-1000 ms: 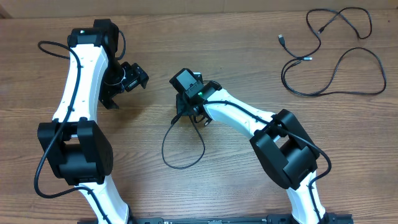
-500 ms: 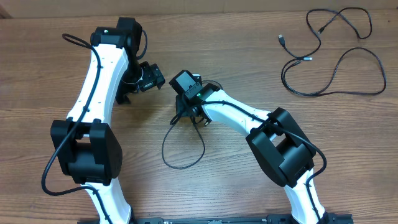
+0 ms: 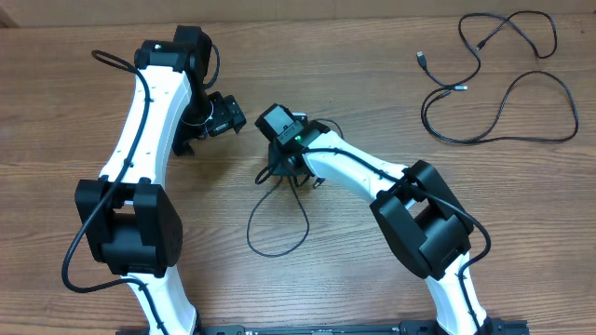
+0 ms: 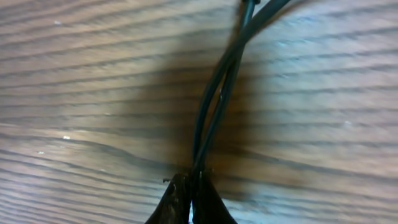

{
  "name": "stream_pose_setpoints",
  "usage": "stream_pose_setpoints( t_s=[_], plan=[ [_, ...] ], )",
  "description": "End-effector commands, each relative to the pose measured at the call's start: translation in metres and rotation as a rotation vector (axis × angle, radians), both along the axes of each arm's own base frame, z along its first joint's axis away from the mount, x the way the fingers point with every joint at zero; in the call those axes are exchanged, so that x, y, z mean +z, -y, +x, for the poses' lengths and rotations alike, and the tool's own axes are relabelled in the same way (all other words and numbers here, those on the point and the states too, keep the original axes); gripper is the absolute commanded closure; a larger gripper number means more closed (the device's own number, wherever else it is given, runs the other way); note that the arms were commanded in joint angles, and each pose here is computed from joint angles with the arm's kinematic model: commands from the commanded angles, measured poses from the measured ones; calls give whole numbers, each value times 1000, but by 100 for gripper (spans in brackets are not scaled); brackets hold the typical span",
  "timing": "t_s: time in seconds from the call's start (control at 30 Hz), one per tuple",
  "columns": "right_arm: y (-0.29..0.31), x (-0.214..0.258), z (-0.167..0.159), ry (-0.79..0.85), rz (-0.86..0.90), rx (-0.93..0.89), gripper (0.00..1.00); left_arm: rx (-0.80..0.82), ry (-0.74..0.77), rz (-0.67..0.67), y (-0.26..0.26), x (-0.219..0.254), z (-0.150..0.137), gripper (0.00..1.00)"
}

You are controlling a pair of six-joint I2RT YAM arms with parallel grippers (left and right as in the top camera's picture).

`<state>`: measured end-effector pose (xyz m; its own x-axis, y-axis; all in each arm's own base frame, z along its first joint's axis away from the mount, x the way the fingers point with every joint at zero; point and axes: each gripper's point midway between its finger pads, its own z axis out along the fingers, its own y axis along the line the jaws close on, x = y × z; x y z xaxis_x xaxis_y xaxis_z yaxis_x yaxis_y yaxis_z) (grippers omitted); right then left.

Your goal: Untangle cables

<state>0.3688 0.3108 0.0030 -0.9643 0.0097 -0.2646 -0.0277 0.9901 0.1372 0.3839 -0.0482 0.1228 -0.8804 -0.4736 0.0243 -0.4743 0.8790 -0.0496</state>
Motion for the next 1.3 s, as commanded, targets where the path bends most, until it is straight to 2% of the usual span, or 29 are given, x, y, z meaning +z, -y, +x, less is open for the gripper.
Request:
stream_pose_setpoints(
  t_s=[0.0,0.6,1.27],
  plan=[
    [25,3,4,-6,-67,-62,96,-17,53,12,-3,16,5,0],
    [38,11,-21,-104,-100,-82,96,-17,53,12,-3,16,5,0],
    [32,12,-16,-85,-74,-80,96,-17,53,12,-3,16,5,0]
  ],
)
